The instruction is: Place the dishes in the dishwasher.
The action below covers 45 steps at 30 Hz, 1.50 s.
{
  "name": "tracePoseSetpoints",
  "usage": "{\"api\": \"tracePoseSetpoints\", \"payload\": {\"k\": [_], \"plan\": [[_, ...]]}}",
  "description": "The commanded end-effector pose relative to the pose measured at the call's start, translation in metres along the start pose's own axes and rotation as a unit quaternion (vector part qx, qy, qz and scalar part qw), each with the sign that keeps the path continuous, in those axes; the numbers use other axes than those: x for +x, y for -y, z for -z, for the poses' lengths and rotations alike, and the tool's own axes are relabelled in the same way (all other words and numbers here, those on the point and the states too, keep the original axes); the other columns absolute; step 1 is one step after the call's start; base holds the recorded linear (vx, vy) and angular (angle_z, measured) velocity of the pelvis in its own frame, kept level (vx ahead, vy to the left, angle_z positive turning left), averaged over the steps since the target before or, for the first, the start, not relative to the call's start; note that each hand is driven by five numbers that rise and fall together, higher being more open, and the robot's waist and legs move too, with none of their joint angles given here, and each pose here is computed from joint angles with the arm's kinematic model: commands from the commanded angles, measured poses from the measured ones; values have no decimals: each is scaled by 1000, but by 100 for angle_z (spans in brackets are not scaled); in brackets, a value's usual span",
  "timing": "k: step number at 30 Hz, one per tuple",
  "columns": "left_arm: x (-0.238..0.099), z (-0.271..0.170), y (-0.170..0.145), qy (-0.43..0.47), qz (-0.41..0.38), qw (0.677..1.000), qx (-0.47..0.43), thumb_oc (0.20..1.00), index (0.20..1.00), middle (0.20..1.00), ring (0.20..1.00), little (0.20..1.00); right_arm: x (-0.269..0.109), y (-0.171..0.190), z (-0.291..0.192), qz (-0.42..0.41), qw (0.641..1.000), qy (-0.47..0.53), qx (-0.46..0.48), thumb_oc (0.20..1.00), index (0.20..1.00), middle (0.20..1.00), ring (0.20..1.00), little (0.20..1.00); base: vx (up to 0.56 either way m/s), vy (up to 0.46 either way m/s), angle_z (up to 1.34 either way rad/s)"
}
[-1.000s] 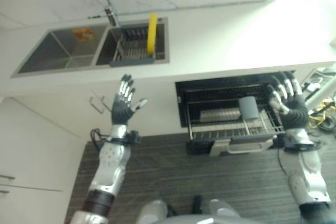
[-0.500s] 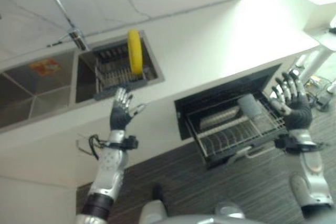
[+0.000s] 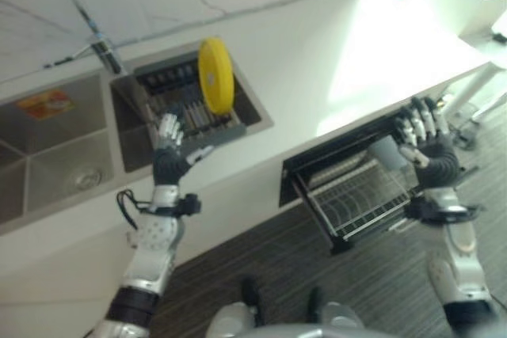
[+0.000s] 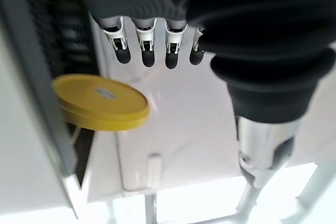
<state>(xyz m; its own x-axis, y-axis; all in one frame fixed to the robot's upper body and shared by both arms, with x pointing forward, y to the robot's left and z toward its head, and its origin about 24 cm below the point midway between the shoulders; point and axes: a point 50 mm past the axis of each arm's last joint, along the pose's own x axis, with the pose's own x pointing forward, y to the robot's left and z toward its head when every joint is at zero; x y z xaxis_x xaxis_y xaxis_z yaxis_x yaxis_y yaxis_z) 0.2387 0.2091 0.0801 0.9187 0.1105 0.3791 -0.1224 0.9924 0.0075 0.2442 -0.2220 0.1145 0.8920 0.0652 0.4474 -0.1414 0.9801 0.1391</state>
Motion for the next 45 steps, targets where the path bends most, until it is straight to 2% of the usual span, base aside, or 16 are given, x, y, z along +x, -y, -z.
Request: {"api": "tracePoseSetpoints", "payload": {"k": [1,6,12,23,25,28,30,32,35,36,39,40,43,45], "plan": [[13,-24,-4,72,17,997,16,1000,1000,1000,1000,1000,10,4,-15,6,999,32,-10,1000,1000,1000,1000,1000,-27,-131,8],[1,-23,-6,63,24,998,-4,1000,1000,1000,1000,1000,18,-13,-15,-46,998,27,-33,1000,1000,1000,1000,1000,54,38,5],[6,-19,1,61,29,998,-9,1000,1000,1000,1000,1000,13,-21,-15,-77,996,26,-25,1000,1000,1000,1000,1000,76,116,-7],[2,-20,34,53,165,984,-50,1000,1000,1000,1000,1000,16,-30,-13,-62,997,35,-5,1000,1000,1000,1000,1000,-27,-40,5],[-1,-16,43,46,202,977,-44,1000,1000,1000,1000,1000,17,-29,-12,-63,997,34,1,1000,1000,1000,1000,1000,-40,-31,-14],[-9,-16,64,79,330,941,22,1000,1000,1000,1000,1000,20,-27,-13,-68,997,36,6,1000,1000,1000,1000,1000,-45,-11,-5],[-10,-14,76,68,389,919,6,1000,1000,1000,1000,1000,21,-27,-14,-71,997,42,6,1000,1000,1000,1000,1000,-39,26,-3],[-14,-5,90,27,440,897,-31,1000,1000,1000,1000,1000,23,-24,-16,-63,997,45,5,1000,1000,1000,1000,1000,-40,19,0],[-26,23,105,-53,478,877,-8,1000,1000,1000,1000,1000,27,-18,-19,-59,997,47,12,1000,1000,1000,1000,1000,-21,-2,-3],[-36,43,109,-95,494,864,26,1000,1000,1000,1000,1000,28,-14,-21,-60,997,45,15,1000,1000,1000,1000,1000,-1,0,-7],[-50,72,104,-152,486,856,89,1000,1000,1000,1000,1000,30,-9,-23,-69,997,38,25,1000,1000,1000,1000,1000,7,10,-3],[-58,85,100,-168,490,844,140,1000,1000,1000,1000,1000,31,-7,-25,-78,996,36,29,1000,1000,1000,1000,1000,10,17,-6],[-72,112,78,-242,435,847,186,1000,1000,1000,1000,1000,36,-12,-26,-103,994,33,30,1000,1000,1000,1000,1000,14,19,-2],[-94,136,46,-330,358,843,230,1000,1000,1000,1000,1000,43,-20,-28,-132,990,30,25,1000,1000,1000,1000,1000,40,41,1]]}}
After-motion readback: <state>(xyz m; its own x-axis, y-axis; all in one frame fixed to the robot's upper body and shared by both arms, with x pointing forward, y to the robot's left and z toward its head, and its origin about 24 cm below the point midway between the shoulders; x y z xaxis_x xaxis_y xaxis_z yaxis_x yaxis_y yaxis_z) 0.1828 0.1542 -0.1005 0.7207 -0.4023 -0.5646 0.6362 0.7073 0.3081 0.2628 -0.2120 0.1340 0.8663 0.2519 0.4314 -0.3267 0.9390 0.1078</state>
